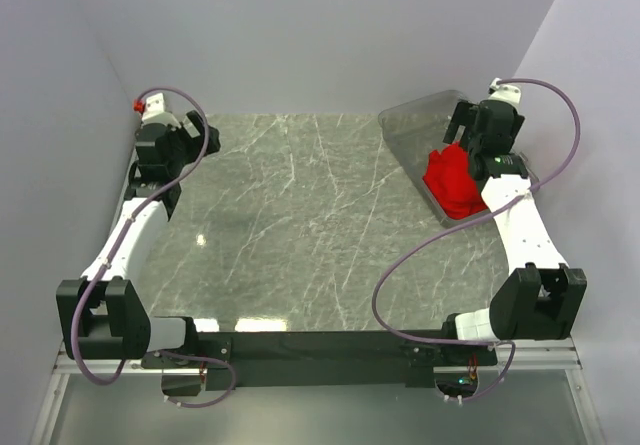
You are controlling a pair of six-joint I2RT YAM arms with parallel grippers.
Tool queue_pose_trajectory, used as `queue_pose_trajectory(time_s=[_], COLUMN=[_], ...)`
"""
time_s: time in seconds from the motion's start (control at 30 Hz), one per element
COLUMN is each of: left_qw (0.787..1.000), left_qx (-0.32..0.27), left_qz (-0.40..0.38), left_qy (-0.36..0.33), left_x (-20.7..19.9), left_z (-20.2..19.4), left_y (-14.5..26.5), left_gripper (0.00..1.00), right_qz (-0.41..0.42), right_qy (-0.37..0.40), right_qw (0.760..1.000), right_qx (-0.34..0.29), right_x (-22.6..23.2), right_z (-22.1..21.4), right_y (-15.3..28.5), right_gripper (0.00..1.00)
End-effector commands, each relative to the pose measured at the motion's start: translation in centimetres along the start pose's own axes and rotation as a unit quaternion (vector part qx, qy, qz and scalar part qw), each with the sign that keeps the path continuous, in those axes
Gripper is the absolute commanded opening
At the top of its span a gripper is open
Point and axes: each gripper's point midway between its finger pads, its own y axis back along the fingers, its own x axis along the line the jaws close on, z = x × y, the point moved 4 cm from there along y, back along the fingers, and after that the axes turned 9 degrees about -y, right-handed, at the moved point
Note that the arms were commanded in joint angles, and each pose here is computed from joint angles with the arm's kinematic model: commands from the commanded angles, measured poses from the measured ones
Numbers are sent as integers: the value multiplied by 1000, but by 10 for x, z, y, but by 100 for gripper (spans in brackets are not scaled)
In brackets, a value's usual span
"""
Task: Fold and stack the t-shirts
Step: Grab the tshirt from the pile
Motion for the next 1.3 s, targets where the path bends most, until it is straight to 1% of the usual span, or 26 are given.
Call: queue_pose_trajectory(time_s=[0.0, 0.07, 0.1, 0.17, 0.2, 0.23, 0.27, 0.3, 0.33, 0.37, 0.4, 0.43, 0.5, 0.57, 0.6, 0.63, 0.8, 0.83, 1.0, 1.1, 1.13, 1.2, 1.23, 1.27], left_qw=[997, 997, 997, 997, 996, 997, 996, 996, 997, 997, 997, 997, 996, 996, 996, 996, 996, 996, 997, 997, 997, 997, 997, 997], left_qx=[-70, -74, -75, -81, -83, -82, -84, -82, -78, -75, -73, -68, -71, -68, -69, -65, -63, -59, -50, -51, -50, -49, -47, -47], left_qz=[-5, -1, -1, -5, -7, -10, -13, -22, -25, -31, -36, -44, -53, -59, -60, -61, -61, -60, -57, -60, -59, -61, -62, -62], left_qy=[-3, -2, -3, 0, 2, 2, 1, -1, -1, -3, -3, -1, 1, 4, 6, 7, 9, 10, 16, 21, 22, 24, 24, 25], left_x=[-11, -11, -11, -13, -14, -14, -15, -17, -17, -19, -20, -22, -24, -25, -25, -25, -23, -22, -21, -21, -21, -21, -22, -21], left_z=[55, 62, 64, 68, 68, 65, 66, 64, 61, 60, 58, 54, 54, 49, 48, 45, 37, 33, 24, 22, 21, 21, 20, 19], left_y=[9, 10, 10, 11, 11, 11, 12, 12, 12, 12, 13, 13, 16, 19, 20, 21, 27, 28, 29, 28, 27, 26, 26, 25], left_gripper=[99, 99, 99, 99, 99, 99, 99, 99, 99, 99, 99, 99, 100, 100, 99, 99, 99, 99, 99, 99, 99, 99, 99, 99], right_qz=[45, 87, 120, 128, 138, 130, 132, 134, 154, 169, 177, 204, 223, 239, 235, 223, 201, 197, 168, 166, 170, 163, 164, 163], right_qy=[12, 44, 80, 100, 126, 139, 155, 176, 186, 208, 215, 217, 210, 193, 172, 155, 75, 71, 66, 43, 39, 41, 44, 50], right_qw=[999, 995, 989, 986, 982, 981, 979, 975, 970, 963, 960, 953, 949, 950, 954, 960, 972, 972, 979, 982, 981, 981, 979, 977], right_qx=[-8, -7, -9, -32, -36, -41, -29, -30, -18, 14, 31, 56, 72, 63, 64, 70, 98, 108, 92, 84, 89, 100, 117, 131], right_x=[12, 20, 28, 32, 41, 42, 44, 47, 52, 56, 58, 64, 66, 64, 63, 52, 30, 27, 13, 2, 1, -9, -11, -13], right_z=[20, 23, 23, 29, 26, 27, 22, 27, 25, 21, 19, 11, 9, 13, 15, 17, 26, 22, 20, 14, 9, 1, -8, -8], right_y=[10, 17, 20, 25, 28, 28, 27, 29, 29, 29, 28, 26, 28, 27, 25, 16, -11, -19, -40, -54, -58, -66, -73, -74], right_gripper=[100, 100, 100, 100, 100, 100, 100, 100, 100, 100, 100, 100, 100, 100, 100, 100, 100, 100, 100, 99, 97, 98, 99, 100])
